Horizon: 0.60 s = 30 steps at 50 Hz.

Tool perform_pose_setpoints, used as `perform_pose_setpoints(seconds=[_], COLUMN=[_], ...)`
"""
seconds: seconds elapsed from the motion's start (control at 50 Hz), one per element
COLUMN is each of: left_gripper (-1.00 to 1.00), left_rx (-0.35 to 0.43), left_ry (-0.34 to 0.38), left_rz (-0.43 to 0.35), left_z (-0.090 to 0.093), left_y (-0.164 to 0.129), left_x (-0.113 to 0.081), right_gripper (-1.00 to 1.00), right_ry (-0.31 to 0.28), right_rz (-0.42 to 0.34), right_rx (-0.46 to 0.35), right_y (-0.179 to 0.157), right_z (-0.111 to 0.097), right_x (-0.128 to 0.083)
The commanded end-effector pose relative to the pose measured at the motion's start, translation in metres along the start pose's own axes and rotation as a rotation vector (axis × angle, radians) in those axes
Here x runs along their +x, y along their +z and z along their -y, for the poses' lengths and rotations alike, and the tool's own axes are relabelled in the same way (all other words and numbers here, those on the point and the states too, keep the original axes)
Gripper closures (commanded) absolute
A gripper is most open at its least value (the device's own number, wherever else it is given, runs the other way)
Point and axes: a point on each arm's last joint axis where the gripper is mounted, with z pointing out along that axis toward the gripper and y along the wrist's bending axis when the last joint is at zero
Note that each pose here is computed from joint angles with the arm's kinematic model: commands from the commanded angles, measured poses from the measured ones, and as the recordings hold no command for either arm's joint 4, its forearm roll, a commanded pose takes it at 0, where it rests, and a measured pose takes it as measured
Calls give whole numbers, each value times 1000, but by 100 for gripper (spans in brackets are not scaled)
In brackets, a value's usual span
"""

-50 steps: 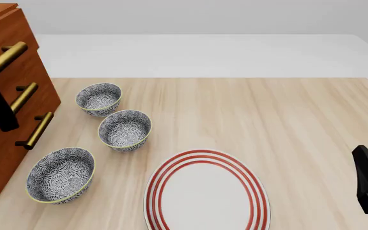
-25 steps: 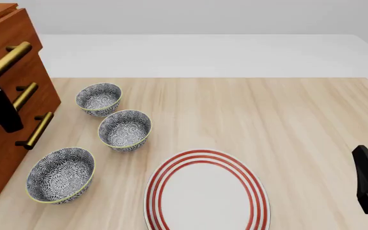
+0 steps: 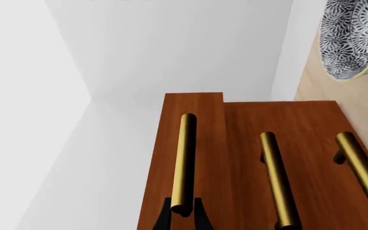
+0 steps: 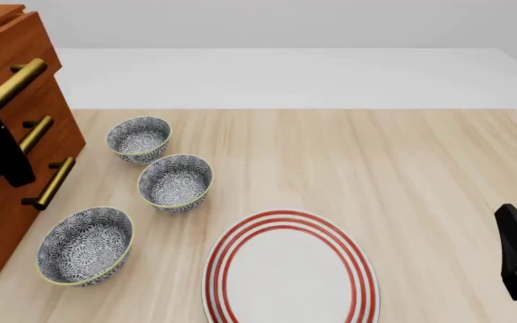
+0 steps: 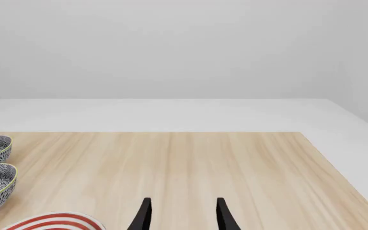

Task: Open the top drawer of the cabinet.

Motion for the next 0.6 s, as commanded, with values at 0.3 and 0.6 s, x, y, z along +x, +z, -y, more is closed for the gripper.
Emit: perform_pose_setpoints(seconds=[0.3,0.6], left_gripper=[100,100], left_rx=[23,16], left_ry=[63,66], left_rz=[147,168], left_z=[6,2], left_y=[-9,-11], left_x=[-25,-29], right_gripper=[-100,-100], right_ry=[0,0], right_rz=[0,0], right_rx=[0,0], right_y=[0,0], right_z=[0,0], right_x=[0,0])
